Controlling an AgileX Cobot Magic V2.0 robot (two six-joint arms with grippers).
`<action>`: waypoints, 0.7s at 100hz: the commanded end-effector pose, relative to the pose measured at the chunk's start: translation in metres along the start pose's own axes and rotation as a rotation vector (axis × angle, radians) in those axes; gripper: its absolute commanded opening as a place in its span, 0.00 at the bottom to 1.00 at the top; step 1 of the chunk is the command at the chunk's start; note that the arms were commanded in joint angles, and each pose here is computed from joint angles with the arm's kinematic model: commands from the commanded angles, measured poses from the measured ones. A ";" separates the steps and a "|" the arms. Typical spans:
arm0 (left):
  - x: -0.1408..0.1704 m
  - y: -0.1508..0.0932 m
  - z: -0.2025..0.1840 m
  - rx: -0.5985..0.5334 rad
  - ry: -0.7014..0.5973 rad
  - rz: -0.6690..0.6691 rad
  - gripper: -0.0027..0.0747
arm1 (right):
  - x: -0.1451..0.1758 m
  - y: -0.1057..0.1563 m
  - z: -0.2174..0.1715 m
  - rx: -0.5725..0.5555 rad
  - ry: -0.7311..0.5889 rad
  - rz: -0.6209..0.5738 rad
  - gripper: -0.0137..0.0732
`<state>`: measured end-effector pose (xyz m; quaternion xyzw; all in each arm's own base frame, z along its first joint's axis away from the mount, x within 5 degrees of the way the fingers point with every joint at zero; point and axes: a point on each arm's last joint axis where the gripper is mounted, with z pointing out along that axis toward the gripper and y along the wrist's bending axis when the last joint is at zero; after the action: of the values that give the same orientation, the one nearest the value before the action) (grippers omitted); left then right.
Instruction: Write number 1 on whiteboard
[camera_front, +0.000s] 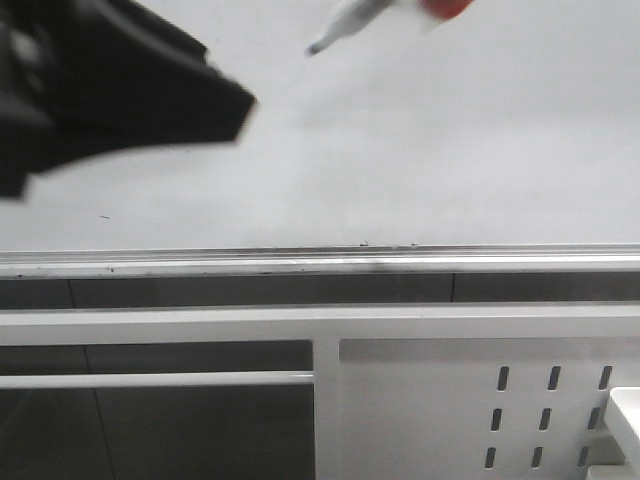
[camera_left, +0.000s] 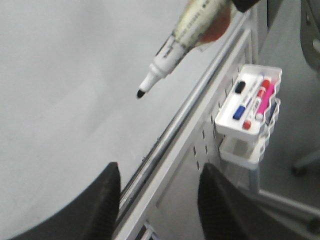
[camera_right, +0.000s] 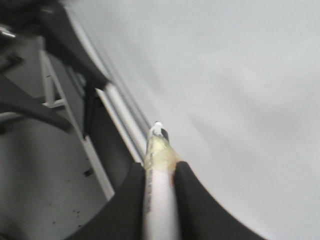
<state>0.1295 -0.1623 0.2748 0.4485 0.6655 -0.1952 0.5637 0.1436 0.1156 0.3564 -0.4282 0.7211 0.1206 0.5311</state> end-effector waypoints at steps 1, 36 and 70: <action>-0.014 0.006 -0.019 -0.041 -0.190 -0.098 0.32 | -0.012 -0.012 -0.022 0.100 -0.100 0.019 0.08; 0.047 0.025 -0.073 -0.377 -0.578 -0.430 0.01 | 0.014 -0.003 -0.042 0.203 -0.248 0.080 0.08; 0.052 0.027 -0.079 -0.420 -0.648 -0.468 0.01 | 0.015 -0.015 -0.011 0.262 -0.245 0.095 0.08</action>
<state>0.1070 -0.0690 0.2406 0.0962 0.6065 -0.2944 0.7322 0.1359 0.0920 0.3387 -0.3399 0.7022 0.1091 0.6160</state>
